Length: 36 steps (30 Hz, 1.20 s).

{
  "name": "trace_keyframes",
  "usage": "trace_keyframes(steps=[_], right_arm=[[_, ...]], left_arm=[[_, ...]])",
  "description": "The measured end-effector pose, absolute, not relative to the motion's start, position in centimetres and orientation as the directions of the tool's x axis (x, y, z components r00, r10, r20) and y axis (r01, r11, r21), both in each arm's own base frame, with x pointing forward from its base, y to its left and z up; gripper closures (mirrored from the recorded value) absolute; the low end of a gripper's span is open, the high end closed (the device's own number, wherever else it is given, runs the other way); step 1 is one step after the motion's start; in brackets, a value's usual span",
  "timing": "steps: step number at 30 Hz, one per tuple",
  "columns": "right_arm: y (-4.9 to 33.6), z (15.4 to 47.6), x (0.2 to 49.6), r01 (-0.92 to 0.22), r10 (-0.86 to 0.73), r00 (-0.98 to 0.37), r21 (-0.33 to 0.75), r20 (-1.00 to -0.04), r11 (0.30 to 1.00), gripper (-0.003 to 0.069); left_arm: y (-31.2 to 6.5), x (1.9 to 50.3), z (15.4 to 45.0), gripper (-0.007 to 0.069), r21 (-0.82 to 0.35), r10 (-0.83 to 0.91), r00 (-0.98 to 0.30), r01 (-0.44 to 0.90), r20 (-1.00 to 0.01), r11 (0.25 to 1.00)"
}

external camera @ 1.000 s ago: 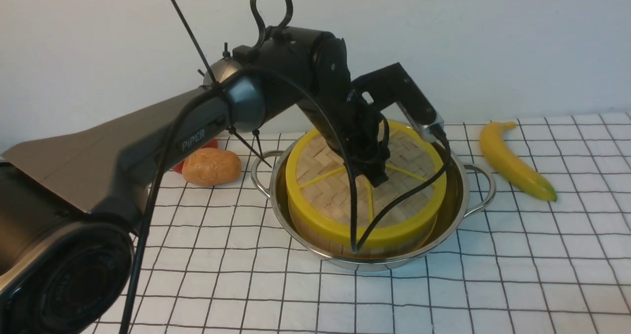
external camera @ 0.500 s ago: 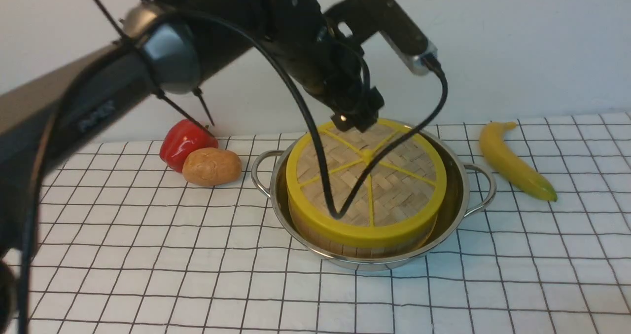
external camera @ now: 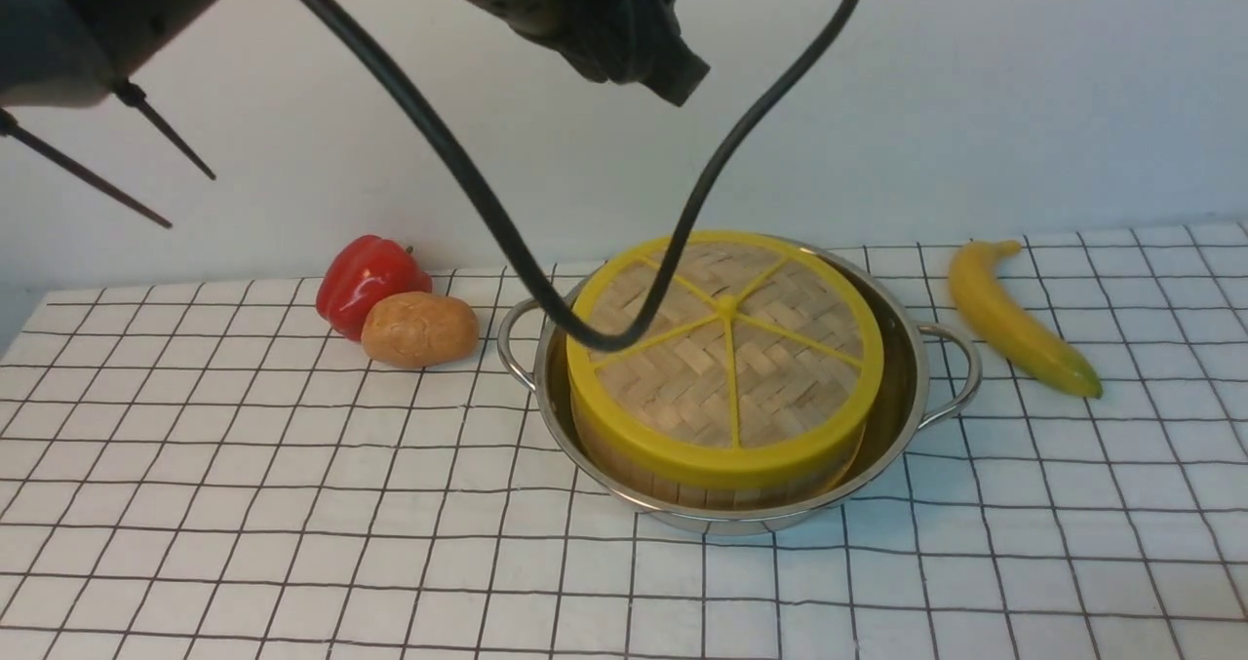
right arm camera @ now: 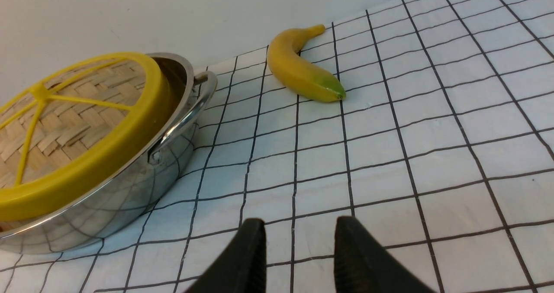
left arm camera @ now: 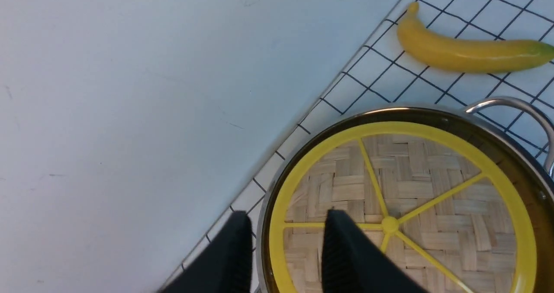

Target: Place the steamer in the pot on the white tablecloth, and put the lid on the steamer.

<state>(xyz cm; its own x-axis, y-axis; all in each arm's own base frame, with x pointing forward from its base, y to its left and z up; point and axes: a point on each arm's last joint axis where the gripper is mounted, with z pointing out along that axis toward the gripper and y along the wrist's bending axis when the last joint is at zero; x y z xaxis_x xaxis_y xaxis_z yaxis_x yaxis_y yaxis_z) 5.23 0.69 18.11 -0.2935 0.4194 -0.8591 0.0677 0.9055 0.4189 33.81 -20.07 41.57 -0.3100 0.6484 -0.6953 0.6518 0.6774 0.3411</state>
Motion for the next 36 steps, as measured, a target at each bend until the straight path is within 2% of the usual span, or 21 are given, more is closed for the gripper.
trace_keyframes(steps=[5,9,12,13,14,16,19,20,21,25,26,27,29,30,36], right_arm=[[0.7,18.1,5.2,0.068,0.420,-0.294,0.419,-0.859,0.905,0.0416],[0.7,18.1,5.2,0.068,0.420,-0.294,0.419,-0.859,0.905,0.0416],[0.7,18.1,5.2,0.068,0.420,-0.294,0.419,-0.859,0.905,0.0416],[0.7,18.1,5.2,0.068,0.420,-0.294,0.419,-0.859,0.905,0.0416],[0.7,18.1,5.2,0.068,0.420,-0.294,0.419,-0.859,0.905,0.0416],[0.7,18.1,5.2,0.068,0.420,-0.294,0.419,-0.859,0.905,0.0416],[0.7,18.1,5.2,0.068,0.420,-0.294,0.419,-0.859,0.905,0.0416],[0.7,18.1,5.2,0.068,0.420,-0.294,0.419,-0.859,0.905,0.0416],[0.7,18.1,5.2,0.068,0.420,-0.294,0.419,-0.859,0.905,0.0416],[0.7,18.1,5.2,0.068,0.420,-0.294,0.419,-0.859,0.905,0.0416],[0.7,18.1,5.2,0.068,0.420,-0.294,0.419,-0.859,0.905,0.0416],[0.7,18.1,5.2,0.068,0.420,-0.294,0.419,-0.859,0.905,0.0416],[0.7,18.1,5.2,0.068,0.420,-0.294,0.419,-0.859,0.905,0.0416],[0.7,18.1,5.2,0.068,0.420,-0.294,0.419,-0.859,0.905,0.0416],[0.7,18.1,5.2,0.068,0.420,-0.294,0.419,-0.859,0.905,0.0416]], left_arm=[[-18.1,34.1,41.6,0.0526,0.264,0.558,-0.418,0.578,-0.717,0.772],[-15.3,32.3,42.4,0.0537,0.248,0.514,-0.445,0.530,-0.733,0.811],[-11.5,28.7,43.6,0.0541,0.247,0.455,-0.411,0.465,-0.790,0.850],[-9.2,26.4,43.5,0.0541,0.246,0.411,-0.379,0.413,-0.829,0.877],[-8.9,26.0,43.9,0.0541,0.247,0.404,-0.370,0.404,-0.837,0.881],[-5.9,22.4,42.8,0.0540,0.249,0.358,-0.331,0.327,-0.873,0.911],[-3.5,19.1,40.7,0.0540,0.249,0.326,-0.322,0.256,-0.889,0.934],[-2.3,16.5,37.8,0.0532,0.237,0.301,-0.343,0.215,-0.890,0.947],[-2.1,15.9,37.8,0.0531,0.236,0.295,-0.329,0.207,-0.897,0.949],[-0.5,11.0,31.2,0.0529,0.158,0.185,-0.336,0.105,-0.924,0.982],[-0.5,10.7,30.6,0.0529,0.153,0.176,-0.327,0.096,-0.928,0.984],[-0.1,9.1,28.2,0.0529,0.138,0.149,-0.307,0.057,-0.940,0.989],[0.1,8.6,26.6,0.0523,0.121,0.124,-0.305,0.027,-0.944,0.992],[0.3,7.8,24.7,0.0519,0.096,0.089,-0.294,-0.009,-0.952,0.995],[0.6,6.2,20.4,0.0508,0.055,0.034,-0.242,-0.080,-0.970,0.995]])
